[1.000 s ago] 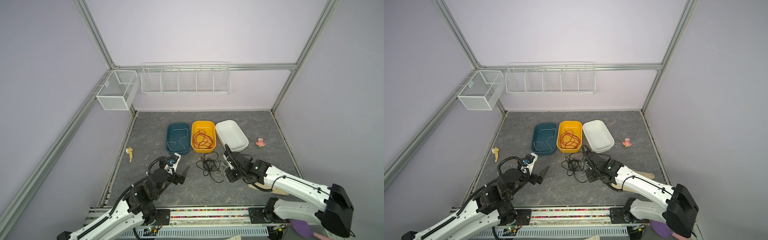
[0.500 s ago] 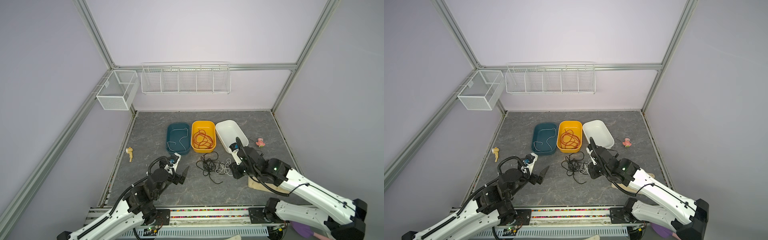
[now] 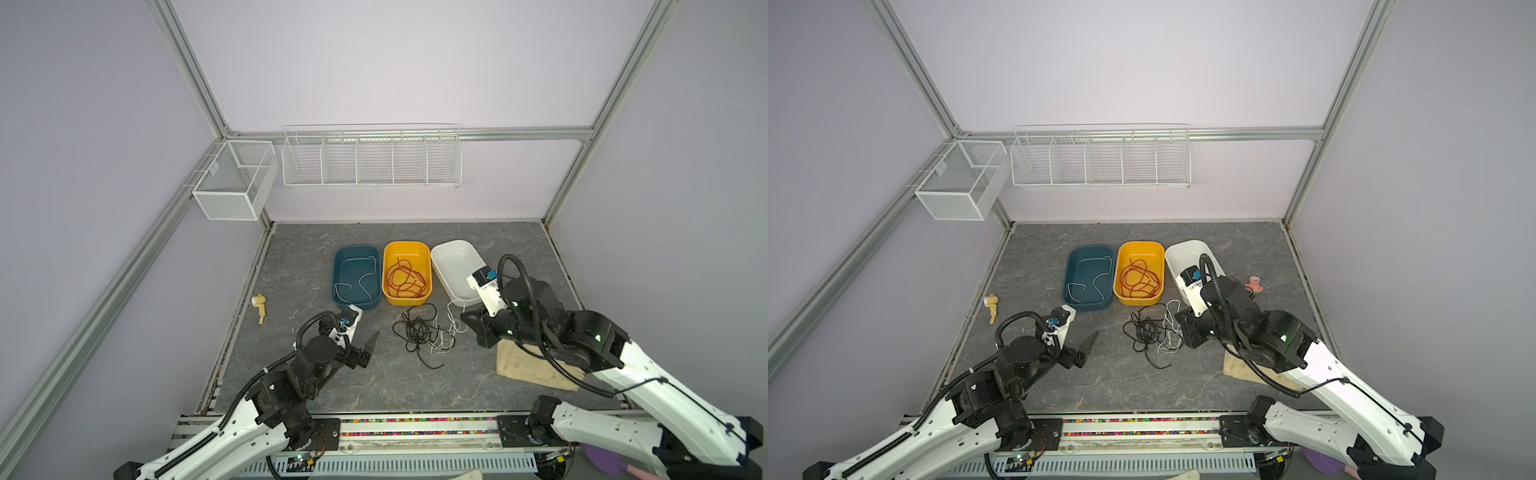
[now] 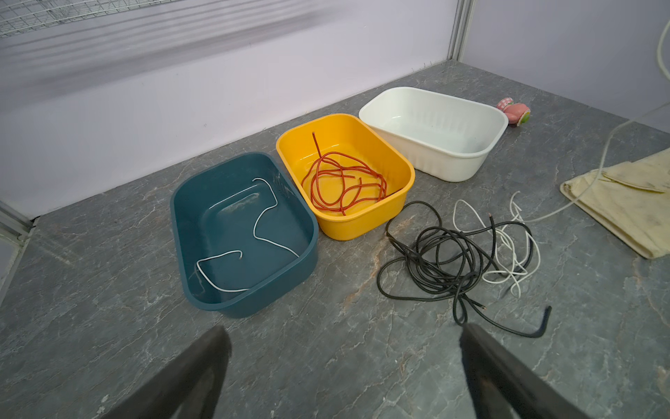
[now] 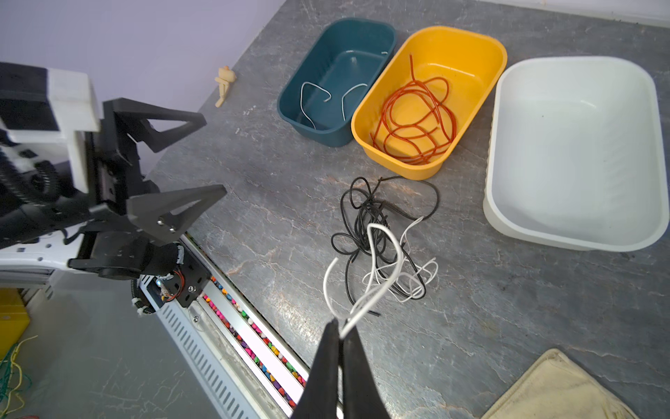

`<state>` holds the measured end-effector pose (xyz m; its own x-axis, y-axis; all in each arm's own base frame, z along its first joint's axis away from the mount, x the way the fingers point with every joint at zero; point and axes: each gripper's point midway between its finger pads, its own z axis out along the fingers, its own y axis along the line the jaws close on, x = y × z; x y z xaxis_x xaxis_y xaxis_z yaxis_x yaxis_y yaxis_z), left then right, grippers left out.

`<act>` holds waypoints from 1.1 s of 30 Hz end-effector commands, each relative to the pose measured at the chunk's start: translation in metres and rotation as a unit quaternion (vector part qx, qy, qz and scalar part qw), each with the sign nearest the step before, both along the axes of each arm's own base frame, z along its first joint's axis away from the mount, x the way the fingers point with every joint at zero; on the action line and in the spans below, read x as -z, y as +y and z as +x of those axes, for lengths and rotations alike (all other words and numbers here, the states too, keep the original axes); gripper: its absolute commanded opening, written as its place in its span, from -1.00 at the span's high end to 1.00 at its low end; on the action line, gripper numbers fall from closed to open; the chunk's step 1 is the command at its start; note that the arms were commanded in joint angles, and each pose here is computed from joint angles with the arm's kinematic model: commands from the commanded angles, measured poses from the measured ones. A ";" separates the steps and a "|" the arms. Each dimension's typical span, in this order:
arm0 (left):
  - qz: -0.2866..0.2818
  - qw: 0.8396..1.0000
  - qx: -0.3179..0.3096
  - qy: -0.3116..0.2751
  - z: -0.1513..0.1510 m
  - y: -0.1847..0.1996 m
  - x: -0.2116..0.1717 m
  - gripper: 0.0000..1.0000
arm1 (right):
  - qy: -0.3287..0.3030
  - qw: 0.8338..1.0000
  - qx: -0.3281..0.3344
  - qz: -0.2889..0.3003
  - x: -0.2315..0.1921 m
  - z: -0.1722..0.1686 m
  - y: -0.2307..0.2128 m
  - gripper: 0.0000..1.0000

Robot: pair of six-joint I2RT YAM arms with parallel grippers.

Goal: Untangle the cables
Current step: 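Lift the white cable up toward the teal tub with the right gripper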

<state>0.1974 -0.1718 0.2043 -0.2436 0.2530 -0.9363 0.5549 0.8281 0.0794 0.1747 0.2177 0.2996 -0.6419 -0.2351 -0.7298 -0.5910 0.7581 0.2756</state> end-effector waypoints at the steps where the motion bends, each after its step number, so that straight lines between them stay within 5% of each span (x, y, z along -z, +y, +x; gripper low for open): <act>1: -0.009 1.000 -0.002 -0.001 0.000 0.000 -0.011 -0.97 | -0.019 1.000 -0.016 0.004 -0.021 -0.002 0.002 0.86; 19: 0.005 0.996 0.085 0.012 -0.018 -0.026 -0.006 -0.97 | -0.066 0.987 -0.080 0.124 -0.155 -0.006 0.039 0.86; 28: -0.003 0.976 0.214 -0.027 -0.048 -0.054 -0.011 -0.98 | -0.071 0.981 -0.116 0.141 -0.196 -0.007 0.057 0.86; 33: 0.014 0.978 0.200 -0.058 -0.044 -0.046 -0.017 -0.98 | -0.075 0.978 -0.129 0.147 -0.211 -0.006 0.064 0.86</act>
